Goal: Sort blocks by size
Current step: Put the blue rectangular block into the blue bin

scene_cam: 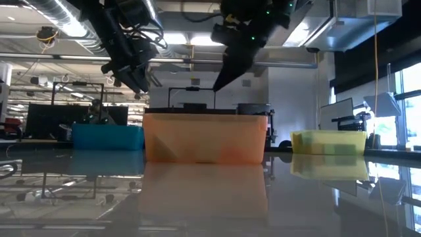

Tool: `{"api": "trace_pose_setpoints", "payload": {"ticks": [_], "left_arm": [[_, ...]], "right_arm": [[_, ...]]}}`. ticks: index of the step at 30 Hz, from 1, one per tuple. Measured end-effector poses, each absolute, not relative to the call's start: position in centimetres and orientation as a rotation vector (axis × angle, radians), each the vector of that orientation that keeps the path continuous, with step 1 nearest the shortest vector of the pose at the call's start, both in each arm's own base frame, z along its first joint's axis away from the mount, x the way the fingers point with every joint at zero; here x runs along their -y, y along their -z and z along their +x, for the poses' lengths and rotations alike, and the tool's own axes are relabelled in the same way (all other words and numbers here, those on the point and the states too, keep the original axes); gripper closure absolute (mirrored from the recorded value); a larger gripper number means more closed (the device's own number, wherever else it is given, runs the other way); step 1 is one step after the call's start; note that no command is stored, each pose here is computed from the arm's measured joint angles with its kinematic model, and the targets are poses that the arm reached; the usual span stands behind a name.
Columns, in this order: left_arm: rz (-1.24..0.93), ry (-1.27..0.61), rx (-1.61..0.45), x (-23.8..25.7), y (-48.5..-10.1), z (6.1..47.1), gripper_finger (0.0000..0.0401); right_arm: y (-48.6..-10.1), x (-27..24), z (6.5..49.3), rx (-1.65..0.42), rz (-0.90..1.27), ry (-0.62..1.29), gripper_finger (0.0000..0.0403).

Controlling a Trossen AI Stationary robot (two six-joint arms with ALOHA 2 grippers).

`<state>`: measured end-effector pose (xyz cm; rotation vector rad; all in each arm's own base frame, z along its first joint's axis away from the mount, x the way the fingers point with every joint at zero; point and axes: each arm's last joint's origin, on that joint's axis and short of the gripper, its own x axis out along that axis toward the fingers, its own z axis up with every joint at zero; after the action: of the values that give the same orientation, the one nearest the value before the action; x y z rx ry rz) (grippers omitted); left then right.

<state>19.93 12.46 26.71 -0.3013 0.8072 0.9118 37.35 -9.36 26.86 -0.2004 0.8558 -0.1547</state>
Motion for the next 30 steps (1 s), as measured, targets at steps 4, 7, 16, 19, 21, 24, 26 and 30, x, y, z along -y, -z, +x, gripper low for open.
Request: {"api": "trace_pose_setpoints", "payload": {"ticks": [4, 7, 16, 19, 21, 24, 26, 30], "left_arm": [[-0.299, -0.912, -0.800, -12.5, -26.8, 20.0, 0.0246], [-0.299, -0.912, -0.800, -12.5, -26.8, 20.0, 0.0246], [-0.300, -0.912, -0.798, -12.5, -26.8, 20.0, 0.0246], [-0.299, -0.912, -0.799, -12.5, -26.8, 20.0, 0.0246], [-0.300, -0.912, -0.798, -12.5, -26.8, 20.0, 0.0246], [-0.301, -0.913, -0.798, -12.5, -26.8, 20.0, 0.0246], [-0.301, -0.913, -0.798, -12.5, -26.8, 20.0, 0.0246], [-0.300, -0.913, -0.798, -12.5, -26.8, 20.0, 0.0246]], "right_arm": [[-27.6, 14.4, 35.8, -0.815, -0.166, 0.252, 0.0181], [-26.9, 18.0, 35.0, -0.789, -0.133, 0.277, 0.0204], [-21.9, 26.0, 34.4, -0.689, -0.005, 0.308, 0.0285], [-19.4, 27.0, 35.1, -0.695, 0.001, 0.315, 0.0320], [-18.0, 27.6, 35.6, -0.696, -0.012, 0.316, 0.0346], [-16.7, 28.3, 36.4, -0.713, -0.013, 0.306, 0.0387], [-16.2, 28.6, 36.9, -0.732, -0.005, 0.289, 0.0397], [-15.4, 29.4, 37.8, -0.785, 0.001, 0.267, 0.0391]]}}
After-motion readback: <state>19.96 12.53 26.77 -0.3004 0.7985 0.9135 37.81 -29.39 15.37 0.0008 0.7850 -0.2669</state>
